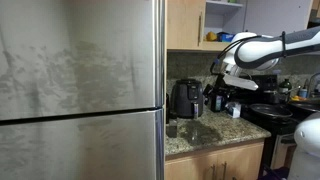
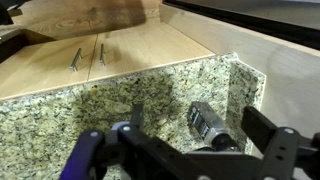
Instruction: Open the bottom compartment of the airfryer.
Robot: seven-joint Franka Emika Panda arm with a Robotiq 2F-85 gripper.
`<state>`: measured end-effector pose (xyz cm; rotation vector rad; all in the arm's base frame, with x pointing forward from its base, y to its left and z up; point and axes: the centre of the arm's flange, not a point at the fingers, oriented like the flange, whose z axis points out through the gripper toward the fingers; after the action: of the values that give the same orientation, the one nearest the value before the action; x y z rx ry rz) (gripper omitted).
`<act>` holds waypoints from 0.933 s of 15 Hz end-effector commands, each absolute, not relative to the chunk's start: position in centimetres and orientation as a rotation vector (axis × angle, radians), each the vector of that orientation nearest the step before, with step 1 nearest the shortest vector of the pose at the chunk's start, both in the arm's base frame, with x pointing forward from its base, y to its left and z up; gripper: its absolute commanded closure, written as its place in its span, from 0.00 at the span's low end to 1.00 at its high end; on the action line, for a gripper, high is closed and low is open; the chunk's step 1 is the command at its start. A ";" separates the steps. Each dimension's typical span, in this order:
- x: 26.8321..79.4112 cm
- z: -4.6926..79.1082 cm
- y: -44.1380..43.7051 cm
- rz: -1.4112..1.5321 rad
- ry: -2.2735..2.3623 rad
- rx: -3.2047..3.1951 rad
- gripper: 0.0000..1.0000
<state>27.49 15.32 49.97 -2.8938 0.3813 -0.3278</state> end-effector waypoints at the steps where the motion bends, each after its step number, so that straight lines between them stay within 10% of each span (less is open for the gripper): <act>1: 27.5 50.0 15.3 -0.328 0.381 -2.894 0.00; 14: 33.9 53.7 4.9 -0.662 0.693 -3.054 0.00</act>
<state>33.93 4.83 53.72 -3.0525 0.6940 -0.6615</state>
